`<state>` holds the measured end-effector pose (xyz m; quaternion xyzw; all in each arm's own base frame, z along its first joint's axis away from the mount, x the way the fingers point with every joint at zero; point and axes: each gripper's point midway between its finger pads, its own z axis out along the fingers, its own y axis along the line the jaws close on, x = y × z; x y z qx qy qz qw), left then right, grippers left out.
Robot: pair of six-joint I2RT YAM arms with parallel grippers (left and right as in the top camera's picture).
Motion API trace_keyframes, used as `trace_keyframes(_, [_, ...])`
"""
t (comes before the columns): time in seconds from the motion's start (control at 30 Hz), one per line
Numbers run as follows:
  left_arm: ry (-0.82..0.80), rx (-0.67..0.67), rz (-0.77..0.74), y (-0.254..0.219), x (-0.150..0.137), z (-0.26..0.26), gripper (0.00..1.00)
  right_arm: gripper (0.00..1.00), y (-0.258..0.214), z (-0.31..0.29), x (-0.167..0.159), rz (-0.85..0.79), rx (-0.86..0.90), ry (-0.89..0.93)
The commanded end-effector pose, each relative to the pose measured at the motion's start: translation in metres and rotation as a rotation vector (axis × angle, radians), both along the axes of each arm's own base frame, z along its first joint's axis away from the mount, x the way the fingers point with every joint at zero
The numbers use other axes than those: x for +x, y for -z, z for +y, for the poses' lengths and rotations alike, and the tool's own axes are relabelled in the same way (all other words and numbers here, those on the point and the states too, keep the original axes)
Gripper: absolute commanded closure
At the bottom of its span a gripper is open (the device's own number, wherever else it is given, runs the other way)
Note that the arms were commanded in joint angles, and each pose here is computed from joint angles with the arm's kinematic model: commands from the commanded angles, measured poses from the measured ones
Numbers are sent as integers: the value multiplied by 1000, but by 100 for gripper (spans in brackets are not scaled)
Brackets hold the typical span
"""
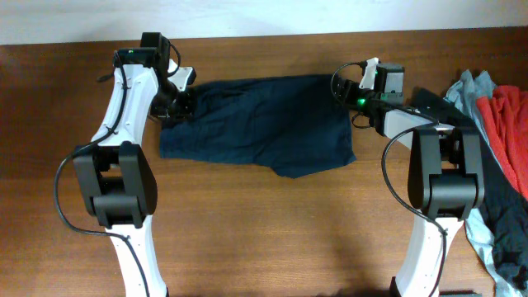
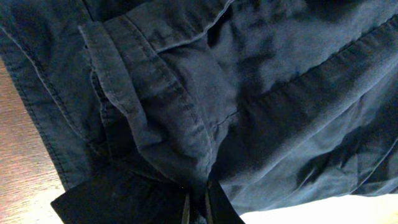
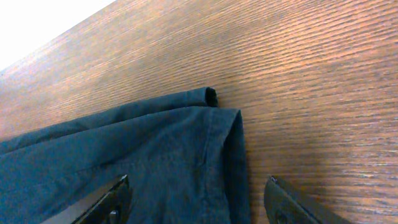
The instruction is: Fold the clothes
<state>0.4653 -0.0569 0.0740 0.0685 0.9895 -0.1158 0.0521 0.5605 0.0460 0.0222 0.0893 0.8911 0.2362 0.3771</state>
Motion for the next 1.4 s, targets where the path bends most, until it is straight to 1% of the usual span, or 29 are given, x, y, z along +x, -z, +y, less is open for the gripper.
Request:
trace_keyframes(0.0, [9, 7, -38, -10, 5, 4, 95, 30, 5, 2, 2, 6, -7, 15])
trace_keyframes(0.03, [9, 7, -38, -10, 5, 4, 95, 32, 5, 3, 2, 5, -8, 13])
trace_keyframes(0.07, [9, 7, -41, -10, 6, 4, 95, 37, 4, 5, 3, -3, -8, 9])
trace_keyframes(0.2, [9, 6, -47, -10, 7, 4, 95, 39, 2, 14, 5, -18, -13, -2])
trace_keyframes(0.27, [9, 6, -51, -11, 8, 4, 94, 42, 2, 14, 5, -18, -13, -3])
trace_keyframes(0.43, [9, 6, -54, -11, 9, 4, 94, 41, 20, 15, 2, 13, -11, -4])
trace_keyframes(0.47, [9, 6, -53, -11, 9, 4, 94, 41, 27, 15, 1, 22, -8, -6])
trace_keyframes(0.53, [9, 7, -54, -11, 9, 4, 94, 36, 29, 16, 0, 27, -5, -7])
trace_keyframes(0.6, [9, 7, -54, -11, 9, 4, 94, 34, 24, 17, 4, 3, 3, -15])
trace_keyframes(0.73, [9, 7, -54, -11, 9, 4, 94, 34, 11, 18, 11, -37, 36, -40])
trace_keyframes(0.8, [9, 6, -60, -11, 10, 4, 94, 43, 10, 17, 12, -32, 49, -26])
trace_keyframes(0.87, [9, 6, -64, -11, 12, 4, 94, 56, 10, 19, 11, -31, 53, -32])
trace_keyframes(0.9, [9, 6, -66, -11, 12, 4, 94, 65, 9, 21, 11, -31, 63, -42])
trace_keyframes(0.93, [9, 6, -67, -11, 12, 4, 94, 71, 9, 21, 10, -25, 75, -36])
trace_keyframes(1.03, [9, 6, -68, -11, 12, 4, 94, 83, 4, 23, 10, -21, 114, -41])
trace_keyframes(1.13, [8, 7, -68, -11, 12, 4, 95, 94, -12, 24, 10, -44, 148, -71])
trace_keyframes(1.17, [8, 7, -68, -11, 12, 4, 96, 96, -24, 24, 10, -61, 161, -85])
trace_keyframes(1.27, [8, 7, -70, -16, 13, 4, 97, 96, -58, 24, 7, -104, 196, -128])
trace_keyframes(1.3, [8, 7, -74, -21, 13, 4, 98, 96, -76, 24, 4, -118, 206, -141])
trace_keyframes(1.37, [8, 7, -84, -32, 14, 4, 98, 96, -97, 21, -3, -120, 212, -145])
